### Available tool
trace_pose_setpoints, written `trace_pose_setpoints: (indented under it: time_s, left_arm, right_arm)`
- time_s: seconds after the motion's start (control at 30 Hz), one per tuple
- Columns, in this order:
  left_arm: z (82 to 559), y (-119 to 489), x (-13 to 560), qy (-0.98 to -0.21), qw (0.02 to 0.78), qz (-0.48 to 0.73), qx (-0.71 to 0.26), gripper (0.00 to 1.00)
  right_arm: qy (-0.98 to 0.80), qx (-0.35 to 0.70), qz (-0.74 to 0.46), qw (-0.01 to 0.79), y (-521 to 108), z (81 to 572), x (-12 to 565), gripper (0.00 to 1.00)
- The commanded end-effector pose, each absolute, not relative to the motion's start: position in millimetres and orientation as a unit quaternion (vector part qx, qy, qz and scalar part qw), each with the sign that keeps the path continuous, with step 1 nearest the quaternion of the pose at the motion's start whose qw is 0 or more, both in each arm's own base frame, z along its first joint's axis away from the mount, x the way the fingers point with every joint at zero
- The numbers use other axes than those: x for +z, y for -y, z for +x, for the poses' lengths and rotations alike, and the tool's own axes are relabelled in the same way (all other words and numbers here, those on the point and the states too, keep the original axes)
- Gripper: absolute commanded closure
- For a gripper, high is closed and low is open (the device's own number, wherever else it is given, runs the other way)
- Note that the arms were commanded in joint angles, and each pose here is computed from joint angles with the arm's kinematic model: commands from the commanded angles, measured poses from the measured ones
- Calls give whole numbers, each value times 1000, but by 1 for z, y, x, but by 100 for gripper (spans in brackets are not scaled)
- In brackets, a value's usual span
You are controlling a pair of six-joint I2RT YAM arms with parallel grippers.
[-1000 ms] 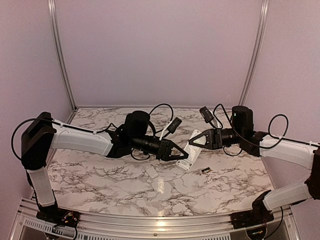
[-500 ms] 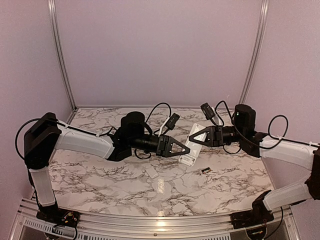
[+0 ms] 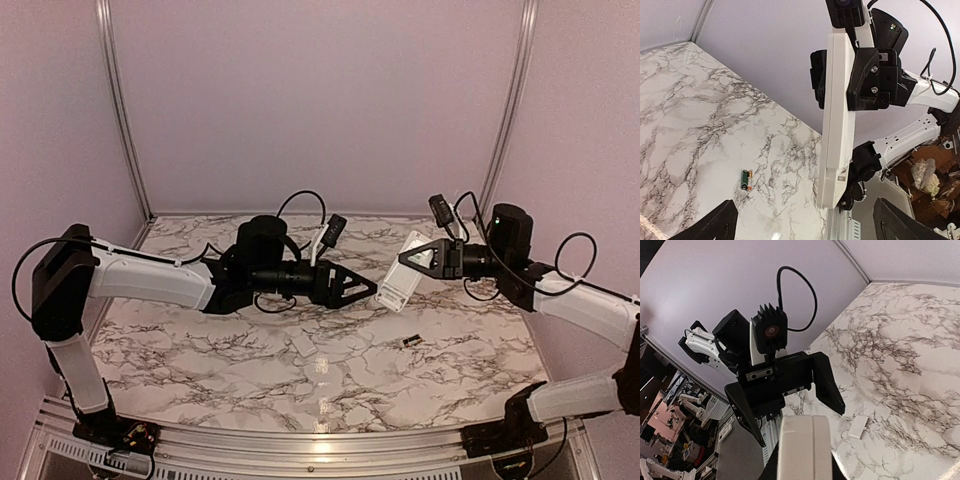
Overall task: Load the batteries into the remote control
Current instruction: Adjust the remote control without the battery cover, then move the battery to the center of the board.
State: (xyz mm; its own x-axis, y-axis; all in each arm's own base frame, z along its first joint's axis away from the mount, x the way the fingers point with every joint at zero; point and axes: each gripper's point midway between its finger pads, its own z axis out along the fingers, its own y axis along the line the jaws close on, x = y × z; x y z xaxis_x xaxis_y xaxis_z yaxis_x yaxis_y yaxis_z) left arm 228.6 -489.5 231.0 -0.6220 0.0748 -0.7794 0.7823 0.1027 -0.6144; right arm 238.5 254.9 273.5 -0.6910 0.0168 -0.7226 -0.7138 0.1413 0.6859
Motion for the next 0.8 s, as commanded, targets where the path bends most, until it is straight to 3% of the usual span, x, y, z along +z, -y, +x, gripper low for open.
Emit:
trace_pose_setpoints:
  time_s: [0.0,0.1,0.2,0.3,0.6,0.77]
  left_arm:
    - [271,465,226,-736,397,311,-451,1]
    - [279,457,223,-739,416,295,-439,1]
    - [290,472,201,-765,386,316,-408,1]
    - [275,489,166,-784,334,371,-369,1]
    - [246,552,119,-764,316,479,-294,1]
    - [246,577,91,-763,308,496,-276,9]
  right_arm:
    - [-712,570,-202,357,-216,266,280,100]
    - [-723,550,-162,385,-191,282,282,100]
    - [-727,532,-131,413,-170,293,288,100]
    - [-723,524,-111,437,-154,298,298,100]
    - [-716,510,-71,472,-122,311,312,100]
    - [-719,510,-69,468,-121,311,309,100]
